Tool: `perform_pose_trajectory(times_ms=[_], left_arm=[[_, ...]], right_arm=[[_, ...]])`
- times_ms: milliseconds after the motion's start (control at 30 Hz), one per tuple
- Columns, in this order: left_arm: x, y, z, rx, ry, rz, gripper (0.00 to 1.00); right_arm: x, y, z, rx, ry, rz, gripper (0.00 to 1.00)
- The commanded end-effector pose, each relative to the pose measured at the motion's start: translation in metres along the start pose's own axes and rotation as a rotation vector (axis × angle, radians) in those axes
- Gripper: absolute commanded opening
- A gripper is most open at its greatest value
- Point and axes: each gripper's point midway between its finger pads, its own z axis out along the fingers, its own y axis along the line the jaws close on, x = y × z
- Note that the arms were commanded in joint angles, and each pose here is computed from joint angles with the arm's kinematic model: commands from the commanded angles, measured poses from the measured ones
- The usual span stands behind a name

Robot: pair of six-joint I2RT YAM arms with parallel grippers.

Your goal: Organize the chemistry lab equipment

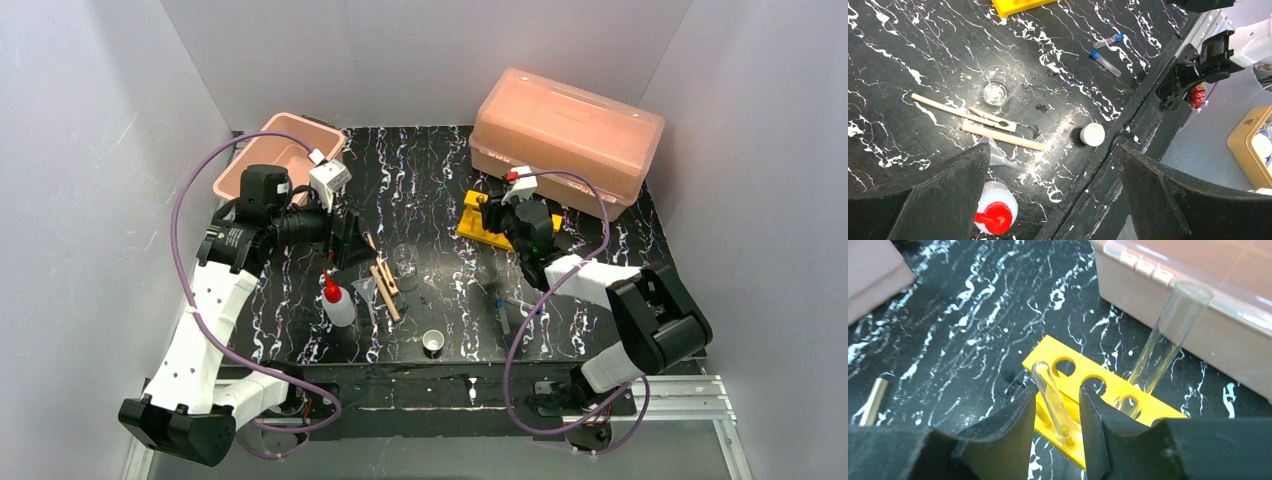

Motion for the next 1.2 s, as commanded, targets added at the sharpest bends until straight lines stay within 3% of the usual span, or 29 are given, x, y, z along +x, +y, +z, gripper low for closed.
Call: perform_pose_trajectory(times_ms=[0, 300, 633, 733, 900, 1167], left_arm=[[0.003, -0.004, -0.007, -0.002, -0.005, 0.022, 0.98], [-0.002, -0.006, -0.007, 0.007, -0.019, 0.018, 0.98], [0.001, -0.005, -0.007, 0.004, -0.009, 0.02, 0.98], [0.003, -0.005, -0.007, 0.002, -0.004, 0.021, 0.98], [0.004, -0.004, -0.007, -0.001, -0.001, 0.024, 0.98], [0.0, -0.004, -0.006, -0.002, -0.009, 0.014, 0.98]], right_arm=[[-0.05, 0.012, -0.013, -0.056, -0.124, 0.024, 0.46], [-0.086, 0.023, -0.014, -0.085, -0.088, 0.003, 0.44], [-0.06, 0.033, -0.014, -0.119, 0.039, -0.033, 0.45], [-0.058, 0.033, -0.027, -0.112, 0.04, -0.052, 0.36], [-0.056, 0.047, -0.052, -0.167, 0.022, -0.046, 0.07], [-0.048, 0.062, -0.034, -0.125, 0.106, -0.116, 0.06]])
